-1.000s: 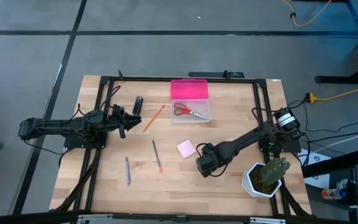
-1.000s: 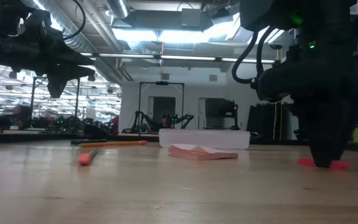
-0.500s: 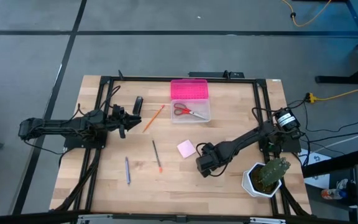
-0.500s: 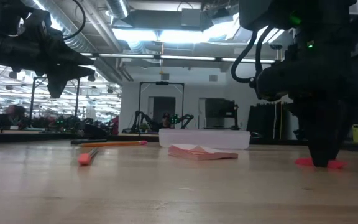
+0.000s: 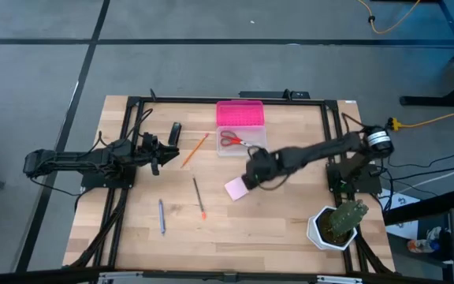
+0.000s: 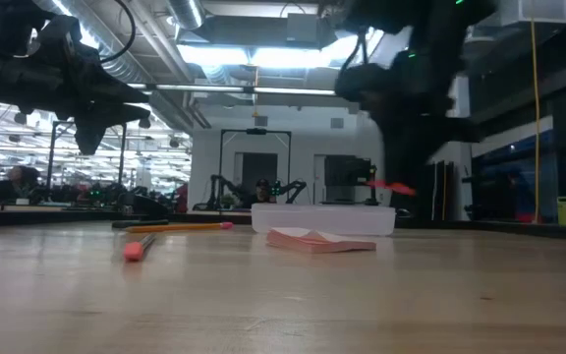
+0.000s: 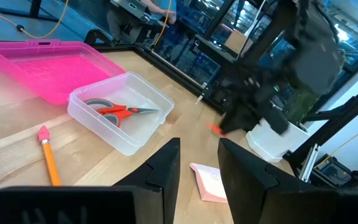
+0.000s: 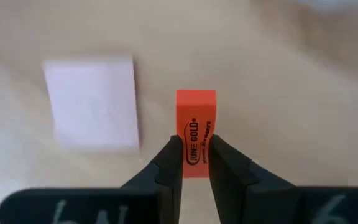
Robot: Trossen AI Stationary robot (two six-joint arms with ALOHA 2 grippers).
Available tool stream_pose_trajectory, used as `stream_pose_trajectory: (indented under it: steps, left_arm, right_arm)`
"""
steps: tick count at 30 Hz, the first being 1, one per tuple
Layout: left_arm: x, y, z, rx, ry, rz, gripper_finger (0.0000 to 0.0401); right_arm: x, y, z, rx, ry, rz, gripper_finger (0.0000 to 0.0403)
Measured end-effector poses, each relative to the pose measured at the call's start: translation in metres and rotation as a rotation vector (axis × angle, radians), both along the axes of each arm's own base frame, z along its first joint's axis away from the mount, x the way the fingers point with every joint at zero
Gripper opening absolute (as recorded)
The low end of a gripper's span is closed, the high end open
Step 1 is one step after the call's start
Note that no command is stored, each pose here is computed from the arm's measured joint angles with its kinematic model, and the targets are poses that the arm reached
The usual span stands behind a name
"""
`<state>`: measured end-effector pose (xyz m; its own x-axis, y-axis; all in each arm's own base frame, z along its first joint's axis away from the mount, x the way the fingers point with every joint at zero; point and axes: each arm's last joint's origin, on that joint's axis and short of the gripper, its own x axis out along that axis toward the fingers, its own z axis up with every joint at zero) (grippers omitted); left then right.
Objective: Pack school essentials
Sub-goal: Put the orange eraser into the supply box
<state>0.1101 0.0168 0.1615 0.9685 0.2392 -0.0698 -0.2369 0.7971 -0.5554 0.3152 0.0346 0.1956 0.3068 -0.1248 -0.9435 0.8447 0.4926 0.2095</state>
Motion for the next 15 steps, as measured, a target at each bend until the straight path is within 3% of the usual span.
stream_pose_trajectory:
  steps: [8,15]
  left_arm:
    - [0.000,0.000,0.000,0.000,0.001,0.000,0.0103]
    - [0.000,0.000,0.000,0.007,0.003,-0.001,0.0103]
  right_arm:
    - [0.019,-0.083,0.011,-0.090,-0.205,-0.024,0.0064]
    - [0.011,-0.129,0.010,-0.126,-0.195,-0.096,0.0064]
